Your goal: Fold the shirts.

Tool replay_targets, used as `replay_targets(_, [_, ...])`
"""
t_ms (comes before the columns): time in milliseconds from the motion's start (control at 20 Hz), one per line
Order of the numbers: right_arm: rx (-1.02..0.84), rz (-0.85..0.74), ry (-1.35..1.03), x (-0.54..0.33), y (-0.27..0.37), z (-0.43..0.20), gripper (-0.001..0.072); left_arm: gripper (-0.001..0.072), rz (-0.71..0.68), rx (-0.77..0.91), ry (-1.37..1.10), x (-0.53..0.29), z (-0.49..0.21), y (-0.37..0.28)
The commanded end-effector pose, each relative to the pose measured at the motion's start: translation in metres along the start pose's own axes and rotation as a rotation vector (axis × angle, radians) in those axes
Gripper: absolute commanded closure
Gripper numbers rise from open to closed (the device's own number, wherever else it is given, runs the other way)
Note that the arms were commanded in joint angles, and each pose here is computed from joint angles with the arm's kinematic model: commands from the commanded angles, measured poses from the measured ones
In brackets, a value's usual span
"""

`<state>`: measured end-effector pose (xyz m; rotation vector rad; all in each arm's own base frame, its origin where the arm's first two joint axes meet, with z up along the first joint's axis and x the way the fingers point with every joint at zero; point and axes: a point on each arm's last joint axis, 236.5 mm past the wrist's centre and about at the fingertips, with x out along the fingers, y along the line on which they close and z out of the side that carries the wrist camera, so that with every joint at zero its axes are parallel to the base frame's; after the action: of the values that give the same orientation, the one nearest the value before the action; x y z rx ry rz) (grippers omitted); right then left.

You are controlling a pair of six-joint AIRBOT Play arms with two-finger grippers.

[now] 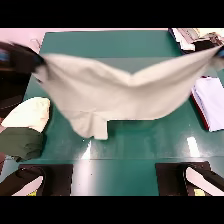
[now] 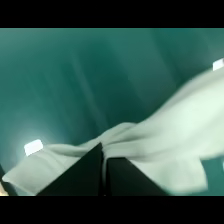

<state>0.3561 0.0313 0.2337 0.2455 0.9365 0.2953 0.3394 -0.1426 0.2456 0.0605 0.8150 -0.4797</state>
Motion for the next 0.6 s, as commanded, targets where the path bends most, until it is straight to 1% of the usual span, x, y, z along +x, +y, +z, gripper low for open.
replay_targets(0, [0.084,-0.008,0.281,0.102,-0.028,-0.052,0.0701,0.0678,-0.024,-0.006,0.238,0.115,-0.061,0.023])
replay_targets(150, [0.117,-0.004,0.316,0.16,-0.041,-0.055,0.0701,0.0678,0.076,-0.015,0.242,0.169,-0.063,0.063])
replay_targets(200, [0.12,-0.009,0.297,0.17,-0.045,-0.05,0.0701,0.0678,0.095,-0.054,0.217,0.177,-0.058,0.075])
replay_targets(350, [0.131,-0.023,0.25,0.186,-0.054,-0.039,0.07,0.0678,0.14,-0.13,0.157,0.177,-0.048,0.101])
replay_targets(550, [0.104,-0.036,0.147,0.171,-0.053,-0.016,0.07,0.0678,0.153,-0.152,0.147,0.167,-0.046,0.108])
